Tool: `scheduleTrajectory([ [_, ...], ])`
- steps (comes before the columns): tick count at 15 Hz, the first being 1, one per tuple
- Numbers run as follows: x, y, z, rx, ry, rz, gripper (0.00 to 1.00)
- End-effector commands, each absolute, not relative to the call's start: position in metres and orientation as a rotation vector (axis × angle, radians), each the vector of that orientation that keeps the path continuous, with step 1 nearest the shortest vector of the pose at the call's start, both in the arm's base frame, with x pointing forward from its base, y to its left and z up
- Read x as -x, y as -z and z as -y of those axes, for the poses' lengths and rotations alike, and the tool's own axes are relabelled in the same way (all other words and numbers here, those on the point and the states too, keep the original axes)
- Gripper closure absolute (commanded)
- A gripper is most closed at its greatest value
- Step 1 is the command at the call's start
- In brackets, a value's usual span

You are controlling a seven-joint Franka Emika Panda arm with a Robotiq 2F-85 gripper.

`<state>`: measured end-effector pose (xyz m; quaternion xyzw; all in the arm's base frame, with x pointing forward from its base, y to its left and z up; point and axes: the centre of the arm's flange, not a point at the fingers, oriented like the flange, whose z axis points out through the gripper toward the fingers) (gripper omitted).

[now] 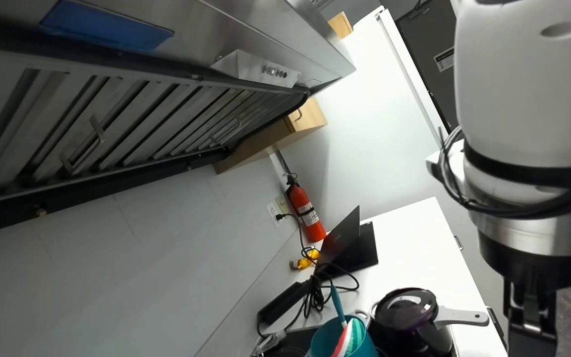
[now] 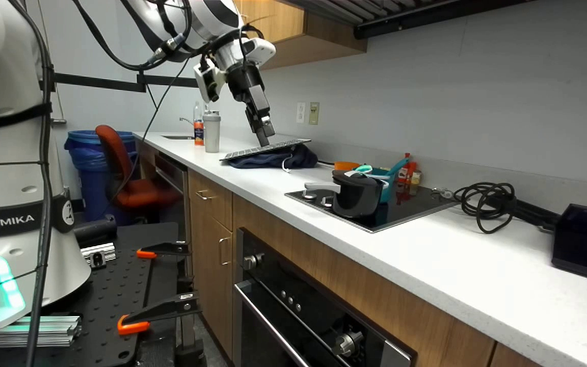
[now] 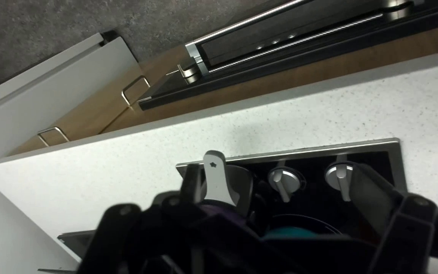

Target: Close the lid on the pot

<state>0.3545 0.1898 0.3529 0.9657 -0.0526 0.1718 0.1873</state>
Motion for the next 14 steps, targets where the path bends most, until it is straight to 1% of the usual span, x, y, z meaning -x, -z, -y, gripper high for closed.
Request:
scheduleTrajectory([
  [1, -0.325, -0.367, -0.185, -2.663, -0.54, 0.22, 0.0],
  [2, -0.321, -0.368, -0.185, -2.653, -0.54, 0.225, 0.0],
  [3, -0.339, -0.358, -0.19, -2.68, -0.51, 0.18, 0.0],
  [14, -0.338, -0.356, -0.19, -2.676, -0.504, 0.175, 0.0],
])
